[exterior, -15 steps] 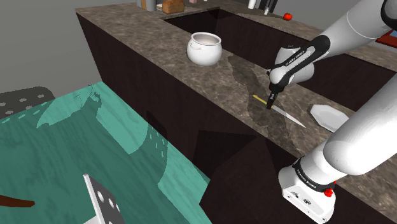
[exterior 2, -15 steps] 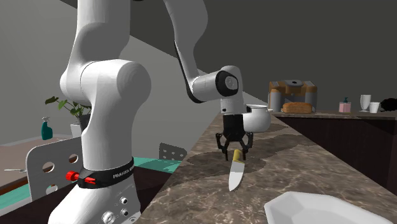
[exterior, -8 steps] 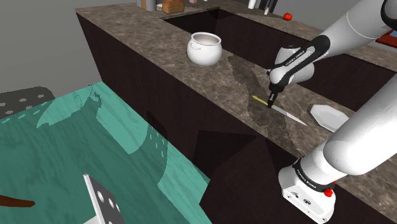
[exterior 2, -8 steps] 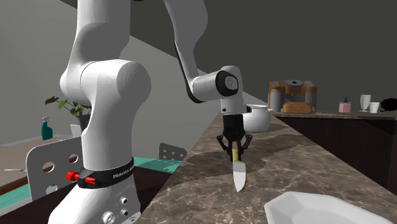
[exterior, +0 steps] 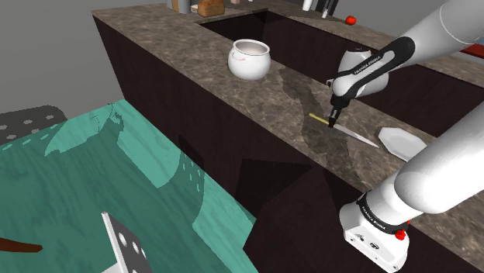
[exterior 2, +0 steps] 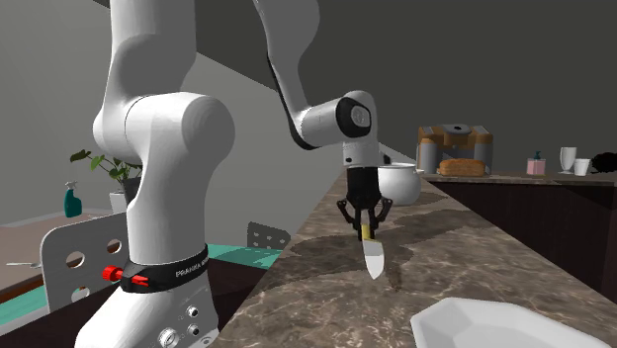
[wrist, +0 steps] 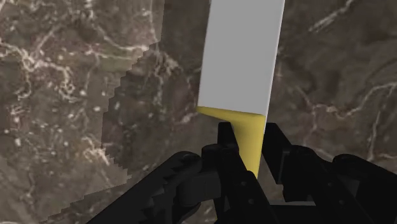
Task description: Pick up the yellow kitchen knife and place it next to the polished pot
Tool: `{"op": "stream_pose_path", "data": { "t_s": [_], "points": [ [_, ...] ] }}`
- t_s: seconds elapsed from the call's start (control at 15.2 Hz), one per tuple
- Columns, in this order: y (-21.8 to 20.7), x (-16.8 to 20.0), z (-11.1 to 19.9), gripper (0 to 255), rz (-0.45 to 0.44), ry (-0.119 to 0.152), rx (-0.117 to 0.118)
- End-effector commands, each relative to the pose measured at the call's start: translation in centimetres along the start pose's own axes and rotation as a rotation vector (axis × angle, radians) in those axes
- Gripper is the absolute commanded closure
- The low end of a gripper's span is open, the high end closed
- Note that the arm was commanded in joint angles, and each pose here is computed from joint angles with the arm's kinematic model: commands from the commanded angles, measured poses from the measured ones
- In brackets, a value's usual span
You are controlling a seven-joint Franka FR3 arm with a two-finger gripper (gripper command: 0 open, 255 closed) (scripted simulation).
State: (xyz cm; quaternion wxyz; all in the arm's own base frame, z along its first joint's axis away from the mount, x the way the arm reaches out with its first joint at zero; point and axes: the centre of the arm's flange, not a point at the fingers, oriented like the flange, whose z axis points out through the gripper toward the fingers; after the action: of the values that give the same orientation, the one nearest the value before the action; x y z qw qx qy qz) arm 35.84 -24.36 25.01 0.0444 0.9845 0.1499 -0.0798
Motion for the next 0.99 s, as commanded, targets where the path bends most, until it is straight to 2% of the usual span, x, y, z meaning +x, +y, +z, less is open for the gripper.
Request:
{"op": "stream_pose_path", "data": {
  "t_s": [0.0,0.92],
  "points": [
    [0.1,-0.2,-1.1,255,0.000,-0.001,0.000],
    [0.5,-1.5,-8.3,255,0.000,-0.001,0.000]
  ]
}}
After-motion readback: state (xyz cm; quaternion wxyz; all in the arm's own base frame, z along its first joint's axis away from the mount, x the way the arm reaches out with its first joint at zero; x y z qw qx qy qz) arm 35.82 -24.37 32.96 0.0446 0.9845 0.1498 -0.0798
